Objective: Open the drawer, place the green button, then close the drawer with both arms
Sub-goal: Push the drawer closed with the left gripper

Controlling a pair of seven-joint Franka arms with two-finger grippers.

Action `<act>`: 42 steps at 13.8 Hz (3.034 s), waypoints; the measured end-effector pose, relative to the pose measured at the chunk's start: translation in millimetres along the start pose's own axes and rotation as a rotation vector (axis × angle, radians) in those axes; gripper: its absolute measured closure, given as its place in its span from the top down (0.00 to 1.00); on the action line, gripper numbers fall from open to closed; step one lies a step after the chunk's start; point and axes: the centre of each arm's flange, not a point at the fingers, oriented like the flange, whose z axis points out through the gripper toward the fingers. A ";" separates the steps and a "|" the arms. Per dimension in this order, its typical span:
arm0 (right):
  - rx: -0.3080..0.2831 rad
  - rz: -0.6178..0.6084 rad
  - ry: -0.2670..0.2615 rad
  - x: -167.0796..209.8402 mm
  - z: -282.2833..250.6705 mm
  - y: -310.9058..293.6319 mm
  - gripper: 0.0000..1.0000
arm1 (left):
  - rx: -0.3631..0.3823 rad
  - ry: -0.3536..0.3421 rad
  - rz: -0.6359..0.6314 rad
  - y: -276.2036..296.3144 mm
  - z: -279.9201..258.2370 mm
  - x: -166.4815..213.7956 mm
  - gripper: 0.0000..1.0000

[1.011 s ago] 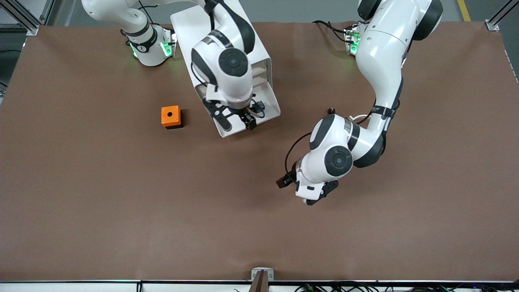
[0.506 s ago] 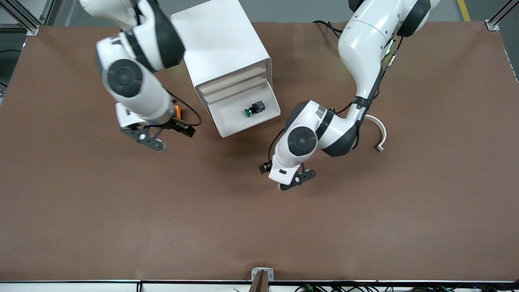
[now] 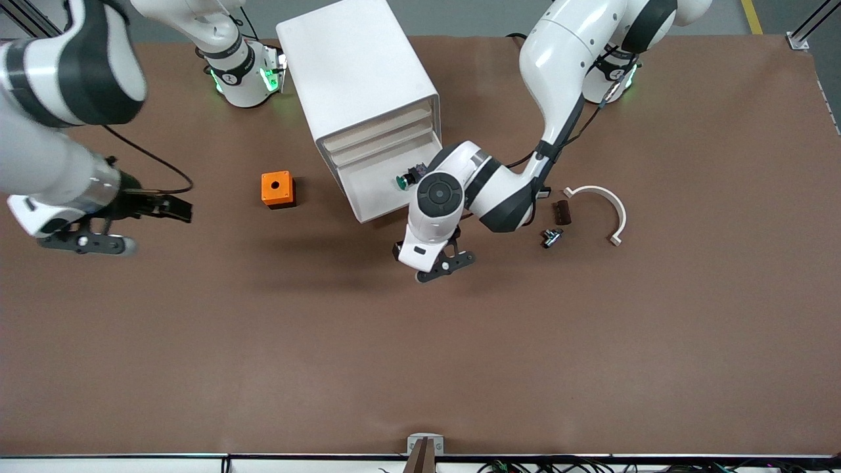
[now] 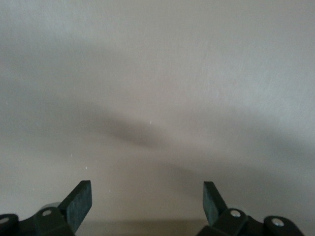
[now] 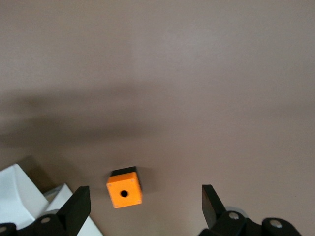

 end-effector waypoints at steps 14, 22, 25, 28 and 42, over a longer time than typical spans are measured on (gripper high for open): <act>0.005 -0.048 0.008 -2.4 -26.4 75.3 1.00 | 0.086 -0.064 0.038 17.8 52.3 -106.5 1.00; -0.019 -0.019 0.057 -2.5 -47.8 95.2 1.00 | 0.089 -0.138 -0.089 27.0 57.7 -152.3 1.00; -0.021 -0.017 0.091 -3.3 -64.3 96.3 1.00 | 0.096 -0.181 -0.117 25.2 63.7 -160.2 1.00; -0.020 -0.020 0.080 -7.9 -71.5 94.3 1.00 | 0.096 -0.237 -0.141 24.4 68.0 -168.9 1.00; 0.000 -0.090 0.103 -54.0 -88.0 79.7 1.00 | 0.061 -0.328 -0.201 24.1 62.2 -158.2 1.00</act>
